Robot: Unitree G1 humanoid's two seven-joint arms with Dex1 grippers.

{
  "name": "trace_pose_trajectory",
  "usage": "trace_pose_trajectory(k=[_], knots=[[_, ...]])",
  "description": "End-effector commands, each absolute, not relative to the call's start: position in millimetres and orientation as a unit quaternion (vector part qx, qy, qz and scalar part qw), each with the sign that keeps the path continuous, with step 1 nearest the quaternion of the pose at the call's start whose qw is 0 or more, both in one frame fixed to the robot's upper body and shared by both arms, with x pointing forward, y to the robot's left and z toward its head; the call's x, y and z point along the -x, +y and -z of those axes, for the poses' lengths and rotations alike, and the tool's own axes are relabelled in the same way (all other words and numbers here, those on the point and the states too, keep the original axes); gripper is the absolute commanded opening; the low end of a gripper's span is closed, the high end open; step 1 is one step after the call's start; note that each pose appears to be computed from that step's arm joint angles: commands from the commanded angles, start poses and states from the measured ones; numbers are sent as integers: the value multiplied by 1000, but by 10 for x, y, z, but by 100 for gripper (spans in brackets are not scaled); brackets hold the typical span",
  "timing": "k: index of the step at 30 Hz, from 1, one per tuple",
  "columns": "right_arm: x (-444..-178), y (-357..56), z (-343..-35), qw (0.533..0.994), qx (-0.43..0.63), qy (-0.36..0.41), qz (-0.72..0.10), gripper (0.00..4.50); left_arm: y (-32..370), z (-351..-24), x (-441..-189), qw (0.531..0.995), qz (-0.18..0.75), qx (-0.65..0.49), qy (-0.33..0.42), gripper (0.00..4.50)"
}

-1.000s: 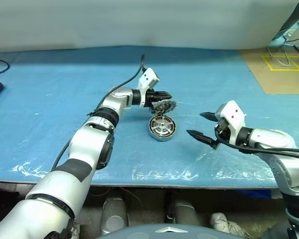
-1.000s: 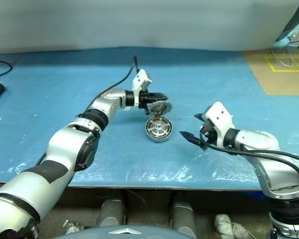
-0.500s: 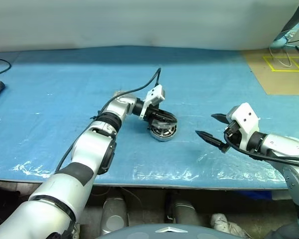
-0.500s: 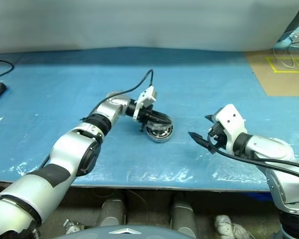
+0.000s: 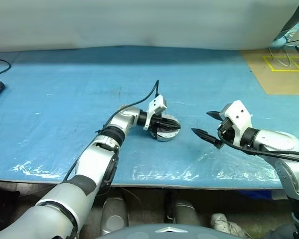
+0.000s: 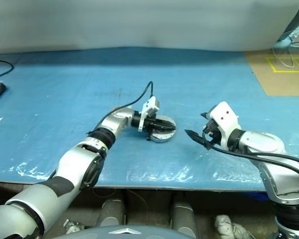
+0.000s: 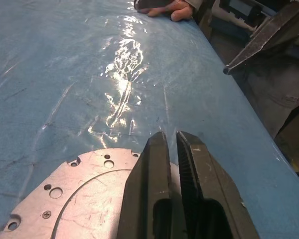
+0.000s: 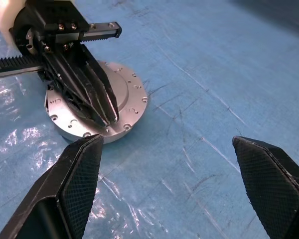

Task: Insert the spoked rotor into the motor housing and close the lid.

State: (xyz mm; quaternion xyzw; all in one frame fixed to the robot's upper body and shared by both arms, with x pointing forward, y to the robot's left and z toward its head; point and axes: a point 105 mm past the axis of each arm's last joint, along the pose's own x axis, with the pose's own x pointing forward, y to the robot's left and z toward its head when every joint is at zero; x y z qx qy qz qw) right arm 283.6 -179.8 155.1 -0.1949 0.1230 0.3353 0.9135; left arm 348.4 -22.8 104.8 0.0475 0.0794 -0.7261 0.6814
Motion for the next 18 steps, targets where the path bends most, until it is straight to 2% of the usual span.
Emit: trace_pose_trajectory(k=[1,6,10,12,18], knots=[[-2853,-1740,-1681,909,208,96,-347,436,-126,-1300,-3525,676,734,-52,39,37],[-2891,-1697,-1747,907,205,85,-358,436,112,-1745,-3608,680,730,-59,-19,37],[-2954,-1500,-1782,897,195,70,-391,436,507,-2163,-3679,707,703,-45,-62,37],[-3002,-1381,-1756,891,189,68,-407,436,670,-2148,-3648,714,695,-56,-64,37],[-3158,-1029,-1615,867,179,68,-460,436,994,-1815,-3437,736,671,-89,-21,37]])
